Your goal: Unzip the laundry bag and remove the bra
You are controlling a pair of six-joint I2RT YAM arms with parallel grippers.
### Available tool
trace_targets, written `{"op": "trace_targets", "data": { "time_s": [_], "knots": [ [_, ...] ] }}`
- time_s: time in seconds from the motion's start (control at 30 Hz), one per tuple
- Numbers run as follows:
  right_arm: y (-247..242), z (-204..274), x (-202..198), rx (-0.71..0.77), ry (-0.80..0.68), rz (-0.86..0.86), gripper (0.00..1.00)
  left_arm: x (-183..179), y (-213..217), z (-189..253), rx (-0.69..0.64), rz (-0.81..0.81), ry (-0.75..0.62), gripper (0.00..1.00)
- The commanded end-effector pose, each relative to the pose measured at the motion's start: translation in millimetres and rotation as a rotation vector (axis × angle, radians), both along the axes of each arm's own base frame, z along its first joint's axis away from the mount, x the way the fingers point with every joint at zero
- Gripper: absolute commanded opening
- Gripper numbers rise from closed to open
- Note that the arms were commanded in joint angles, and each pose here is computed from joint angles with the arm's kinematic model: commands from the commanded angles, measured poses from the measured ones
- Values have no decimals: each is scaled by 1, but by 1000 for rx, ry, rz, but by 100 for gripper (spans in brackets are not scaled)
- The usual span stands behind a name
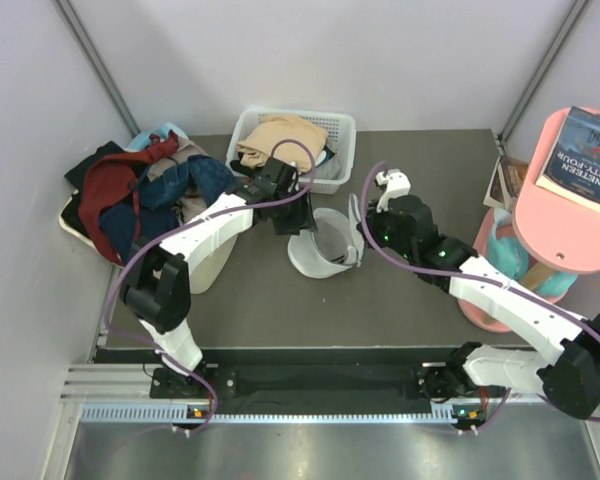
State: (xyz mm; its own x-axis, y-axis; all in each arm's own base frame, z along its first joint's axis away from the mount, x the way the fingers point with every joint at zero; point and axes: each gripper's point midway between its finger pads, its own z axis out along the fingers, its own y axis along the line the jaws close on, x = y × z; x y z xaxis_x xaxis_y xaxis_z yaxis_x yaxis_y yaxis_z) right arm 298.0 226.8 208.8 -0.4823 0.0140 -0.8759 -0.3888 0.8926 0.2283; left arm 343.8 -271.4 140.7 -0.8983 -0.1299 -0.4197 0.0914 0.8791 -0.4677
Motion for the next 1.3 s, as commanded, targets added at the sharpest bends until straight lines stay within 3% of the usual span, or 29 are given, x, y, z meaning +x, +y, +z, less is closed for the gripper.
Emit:
{"op": "trace_targets", "data": {
  "time_s": [0.0, 0.03, 0.07, 0.1, 0.13, 0.17, 0.23, 0.33, 0.5, 0.63, 0.77, 0.93, 1.27],
  "knots": [
    [-33, 15, 1, 9, -18, -159, 2, 1, -2, -9, 34, -34, 1, 44],
    [-43, 15, 2, -16, -19, -205, 5, -2, -1, -14, 40, -36, 13, 34],
    [-51, 18, 1, -30, -18, -233, 11, -4, 0, -15, 42, -35, 19, 16],
    [-61, 21, -1, -72, -14, -261, 20, -5, 1, -16, 43, -34, 19, 10],
    [-66, 24, -2, -94, -18, -268, 38, -7, 3, -19, 43, -30, 21, 5],
    [-69, 29, -2, -130, -28, -259, 47, -8, 3, -16, 38, -29, 14, 0],
    [-69, 51, -3, -154, -58, -225, 68, -11, 4, -16, 35, -28, 13, 0],
    [-49, 84, -3, -151, -127, -81, 81, -13, 6, -15, 29, -30, 7, 0],
    [15, 104, -10, -39, -168, 243, 82, -14, 4, -15, 10, -21, 1, 0],
    [49, 31, 0, -41, 23, 338, 75, -13, 4, -14, 0, -6, -4, 0],
    [61, -24, 12, -61, 93, 349, 65, -12, 1, -13, -22, 6, -5, 0],
    [67, -63, 25, -131, 153, 354, 62, -14, -4, -13, -64, 9, 3, 0],
    [58, -87, 33, -177, 171, 323, 61, -16, -1, -10, -71, 33, -2, 0]
  ]
}}
